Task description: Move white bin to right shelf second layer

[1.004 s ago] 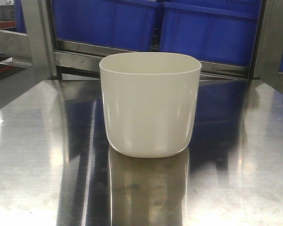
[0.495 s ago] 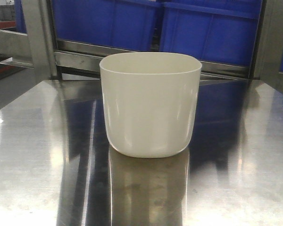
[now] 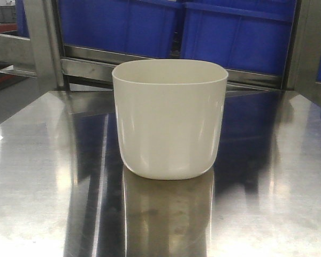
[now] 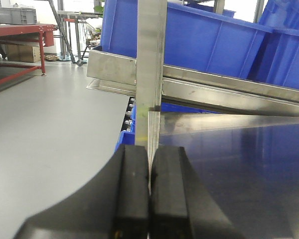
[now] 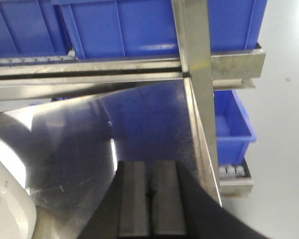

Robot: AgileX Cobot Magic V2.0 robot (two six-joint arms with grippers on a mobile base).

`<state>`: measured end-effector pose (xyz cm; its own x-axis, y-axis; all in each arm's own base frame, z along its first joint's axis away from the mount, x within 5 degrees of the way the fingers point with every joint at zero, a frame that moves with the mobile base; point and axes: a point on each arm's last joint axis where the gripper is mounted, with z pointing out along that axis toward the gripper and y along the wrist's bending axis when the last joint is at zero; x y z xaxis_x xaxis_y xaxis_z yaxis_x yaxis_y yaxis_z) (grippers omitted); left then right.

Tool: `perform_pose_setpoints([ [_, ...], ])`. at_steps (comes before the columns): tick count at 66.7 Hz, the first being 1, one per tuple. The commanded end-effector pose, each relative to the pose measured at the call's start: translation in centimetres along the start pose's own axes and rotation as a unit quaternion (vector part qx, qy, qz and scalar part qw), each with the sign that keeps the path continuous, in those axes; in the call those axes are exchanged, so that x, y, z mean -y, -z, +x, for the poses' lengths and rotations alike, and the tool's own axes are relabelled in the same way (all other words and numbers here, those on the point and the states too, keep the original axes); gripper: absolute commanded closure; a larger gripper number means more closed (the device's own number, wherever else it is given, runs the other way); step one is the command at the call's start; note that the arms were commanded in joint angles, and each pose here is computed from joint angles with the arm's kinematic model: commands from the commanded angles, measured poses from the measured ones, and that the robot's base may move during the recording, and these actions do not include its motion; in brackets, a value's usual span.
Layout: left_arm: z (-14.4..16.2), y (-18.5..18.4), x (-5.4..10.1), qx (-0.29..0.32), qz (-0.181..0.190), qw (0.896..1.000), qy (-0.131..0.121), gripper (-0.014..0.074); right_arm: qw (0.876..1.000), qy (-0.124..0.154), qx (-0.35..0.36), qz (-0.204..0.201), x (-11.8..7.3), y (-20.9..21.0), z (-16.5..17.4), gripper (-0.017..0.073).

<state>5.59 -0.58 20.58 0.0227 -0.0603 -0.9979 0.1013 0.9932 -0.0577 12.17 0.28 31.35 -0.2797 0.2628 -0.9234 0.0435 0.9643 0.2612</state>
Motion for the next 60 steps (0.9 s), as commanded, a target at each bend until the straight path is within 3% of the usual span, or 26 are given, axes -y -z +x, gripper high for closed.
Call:
perform_pose_setpoints([
  [1,0.5,-0.1,-0.1,0.026,0.001,1.0,0.01,0.0509,1.0,-0.001,-0.004,0.001,-0.7,-0.9,-2.8,0.0503],
  [15,0.5,-0.1,-0.1,0.026,0.001,1.0,0.01,0.0509,0.99,0.002,-0.142,0.021,-1.6,-3.9,-5.5,0.0499],
  [20,0.5,-0.1,-0.1,0.026,0.001,1.0,0.01,0.0509,0.983,0.035,-0.177,0.016,-2.0,-4.9,-6.1,0.0481],
  [26,0.5,-0.1,-0.1,0.026,0.001,1.0,0.01,0.0509,0.98,0.088,-0.18,-0.009,-2.9,-5.7,-6.8,0.0356],
  [34,0.5,-0.1,-0.1,0.026,0.001,1.0,0.01,0.0509,0.977,0.112,-0.175,-0.044,-4.6,-6.7,-7.0,0.0064],
  [37,0.5,-0.1,-0.1,0.026,0.001,1.0,0.01,0.0509,0.974,0.119,-0.182,-0.059,-5.3,-7.1,-6.8,0.0019],
  [48,0.5,-0.1,-0.1,0.026,0.001,1.0,0.01,0.0509,0.961,0.137,-0.219,-0.1,-7.7,-8.9,-5.5,0.002],
  [60,0.5,-0.1,-0.1,0.026,0.001,1.0,0.01,0.0509,0.948,0.131,-0.258,-0.133,-10.2,-11.0,-5.1,0.002],
])
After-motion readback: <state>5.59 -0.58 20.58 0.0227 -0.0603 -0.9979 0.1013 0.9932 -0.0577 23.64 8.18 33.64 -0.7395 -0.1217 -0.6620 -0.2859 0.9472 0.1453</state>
